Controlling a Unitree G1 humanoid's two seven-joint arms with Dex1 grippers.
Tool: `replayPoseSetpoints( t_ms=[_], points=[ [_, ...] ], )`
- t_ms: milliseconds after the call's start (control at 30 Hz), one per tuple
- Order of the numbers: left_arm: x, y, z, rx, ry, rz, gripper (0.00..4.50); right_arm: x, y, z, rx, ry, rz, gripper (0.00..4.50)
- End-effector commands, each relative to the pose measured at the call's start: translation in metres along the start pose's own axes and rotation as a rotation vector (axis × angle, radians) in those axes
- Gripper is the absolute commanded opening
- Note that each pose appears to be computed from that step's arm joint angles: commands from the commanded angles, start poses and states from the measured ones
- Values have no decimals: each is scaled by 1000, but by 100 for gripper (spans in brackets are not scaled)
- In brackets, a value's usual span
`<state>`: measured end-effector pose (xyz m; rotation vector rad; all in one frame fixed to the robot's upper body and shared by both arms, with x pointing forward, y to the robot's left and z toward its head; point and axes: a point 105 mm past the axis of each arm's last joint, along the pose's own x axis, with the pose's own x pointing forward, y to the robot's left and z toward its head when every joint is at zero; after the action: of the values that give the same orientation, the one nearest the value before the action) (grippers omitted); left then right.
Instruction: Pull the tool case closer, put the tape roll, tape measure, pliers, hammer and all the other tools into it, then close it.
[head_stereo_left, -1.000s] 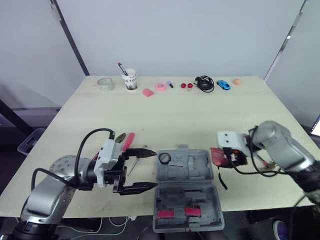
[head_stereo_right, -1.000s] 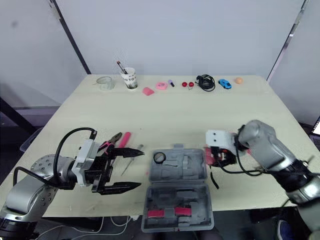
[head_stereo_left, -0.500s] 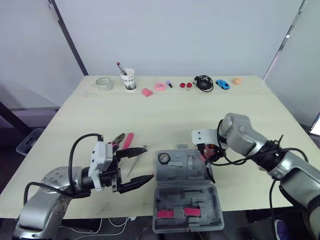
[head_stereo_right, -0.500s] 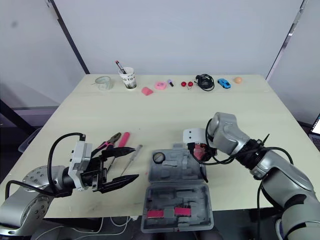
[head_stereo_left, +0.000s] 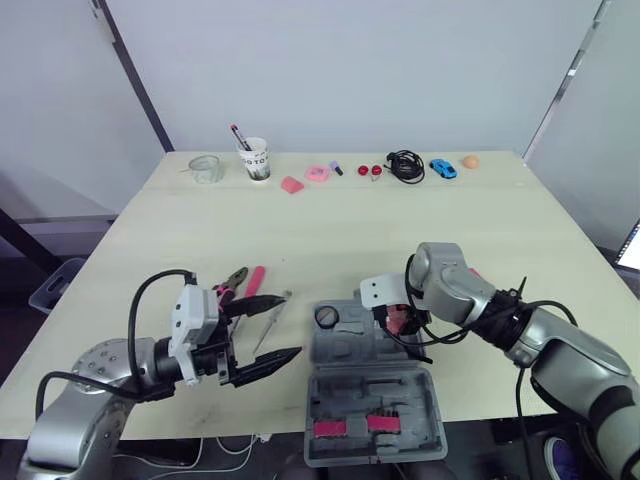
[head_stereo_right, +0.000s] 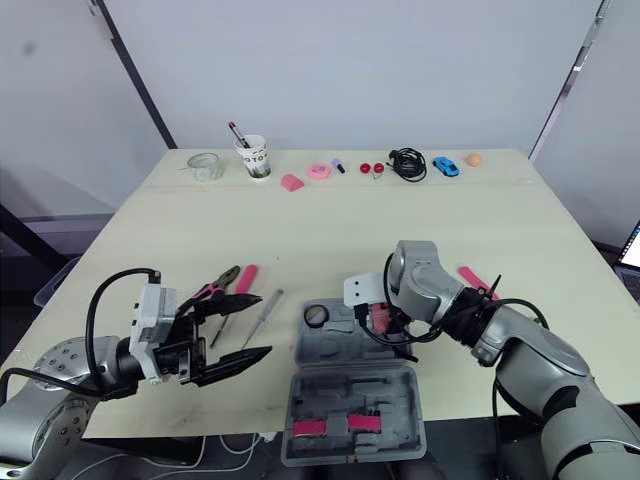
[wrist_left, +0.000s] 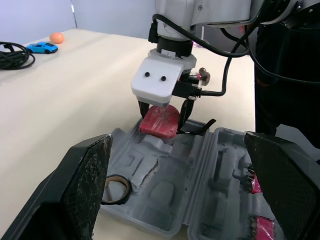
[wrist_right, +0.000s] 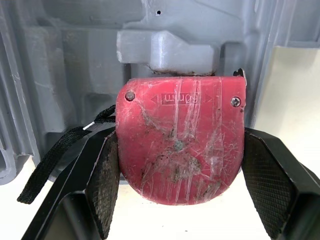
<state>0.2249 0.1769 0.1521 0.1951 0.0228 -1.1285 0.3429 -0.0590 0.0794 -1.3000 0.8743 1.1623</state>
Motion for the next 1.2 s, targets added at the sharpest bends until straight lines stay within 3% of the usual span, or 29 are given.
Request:
replayPoseSetpoints(
  t_ms=[33,800,833,900,1200],
  points=[
    [-1,-1,9,49,-8,-1,450,-4,-7,-1,-2,3,-39,295],
    [4,-4,4,40,1,-32,450,-3,-4,-1,6,-51,-55,295],
    [4,-4,4,40,1,-34,450,-2,-3,-1,12,-55,-52,397],
    [4,-3,4,40,1,-35,450,-2,-6,-1,29,-51,-78,449],
    [6,-5,3,36,-1,-43,450,-23,-14,-1,64,-86,-135,449]
  ],
)
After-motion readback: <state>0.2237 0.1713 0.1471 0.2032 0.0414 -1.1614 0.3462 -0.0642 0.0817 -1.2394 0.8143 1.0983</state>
